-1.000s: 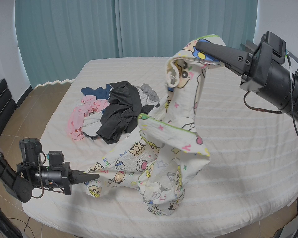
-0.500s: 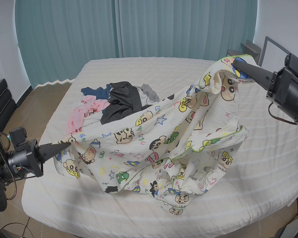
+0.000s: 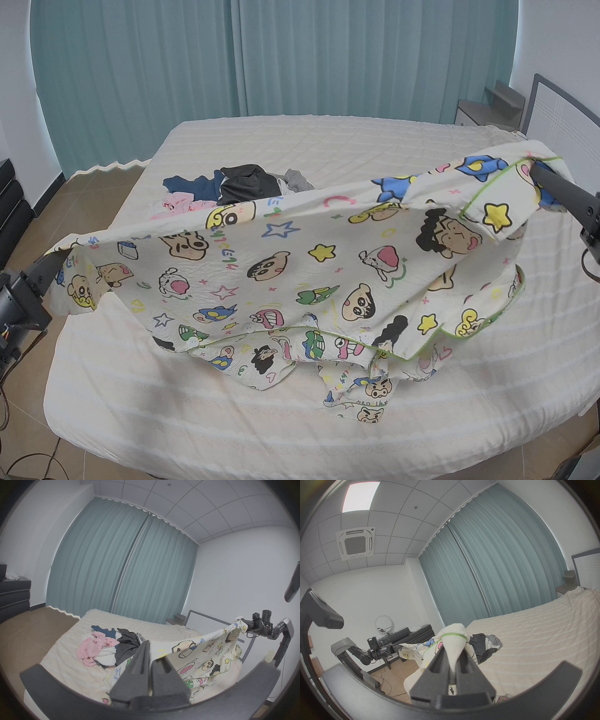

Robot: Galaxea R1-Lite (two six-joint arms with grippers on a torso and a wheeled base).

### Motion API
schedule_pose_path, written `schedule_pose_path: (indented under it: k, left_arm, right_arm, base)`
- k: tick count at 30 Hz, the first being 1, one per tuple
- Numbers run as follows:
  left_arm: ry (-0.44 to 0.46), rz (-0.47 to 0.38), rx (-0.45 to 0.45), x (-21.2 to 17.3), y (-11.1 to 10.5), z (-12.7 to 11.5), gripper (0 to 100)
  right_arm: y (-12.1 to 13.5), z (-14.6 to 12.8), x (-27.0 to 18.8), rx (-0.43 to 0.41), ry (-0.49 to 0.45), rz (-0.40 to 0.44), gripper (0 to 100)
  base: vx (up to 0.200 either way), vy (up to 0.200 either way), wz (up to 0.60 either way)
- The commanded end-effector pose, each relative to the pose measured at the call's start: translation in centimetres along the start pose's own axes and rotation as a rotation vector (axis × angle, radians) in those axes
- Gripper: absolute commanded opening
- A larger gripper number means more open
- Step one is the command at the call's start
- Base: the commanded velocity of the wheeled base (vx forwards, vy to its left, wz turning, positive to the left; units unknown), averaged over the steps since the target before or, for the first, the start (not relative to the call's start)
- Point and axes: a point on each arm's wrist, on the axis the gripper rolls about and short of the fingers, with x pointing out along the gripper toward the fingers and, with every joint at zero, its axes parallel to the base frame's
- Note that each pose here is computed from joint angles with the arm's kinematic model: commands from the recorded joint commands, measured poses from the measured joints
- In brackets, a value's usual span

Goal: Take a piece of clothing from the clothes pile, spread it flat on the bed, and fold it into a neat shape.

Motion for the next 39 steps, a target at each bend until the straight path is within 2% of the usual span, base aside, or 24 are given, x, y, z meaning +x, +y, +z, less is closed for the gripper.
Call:
schedule_pose_path:
  k: [1, 5, 10, 14, 30, 39]
  left_arm:
    - [-0.098, -0.033, 0.050, -2.4, -1.4, 1.0, 0]
    - [-0.132, -0.021, 0.074, -2.8, -1.6, 1.5, 0]
    - [-0.188, -0.019, 0.115, -3.6, -2.1, 2.3, 0]
    - [-0.184, -0.013, 0.144, -3.8, -2.1, 2.1, 0]
    - [-0.181, -0.014, 0.144, -3.9, -2.1, 2.0, 0]
    - [-0.178, -0.019, 0.144, -3.9, -2.1, 1.9, 0]
  right_arm:
    - [0.4, -0.6, -3.5, -0.015, -0.033, -0.020, 0]
    - [0.2, -2.7, -4.8, -0.007, -0.023, -0.011, 0]
    - [0.3, -2.1, -4.6, -0.063, -0.106, 0.012, 0]
    - [0.0, -2.3, -3.9, -0.052, -0.088, 0.000, 0]
    - [-0.1, -2.6, -3.6, -0.061, -0.102, 0.007, 0]
    - [0.0, -2.5, -3.8, -0.067, -0.110, 0.012, 0]
  base:
    - [0.000, 0.000, 0.00]
    - [0.000, 0.000, 0.00]
    - [0.000, 0.000, 0.00]
    - [0.000, 0.000, 0.00]
    - [0.000, 0.000, 0.00]
    - [-0.200, 0.000, 0.00]
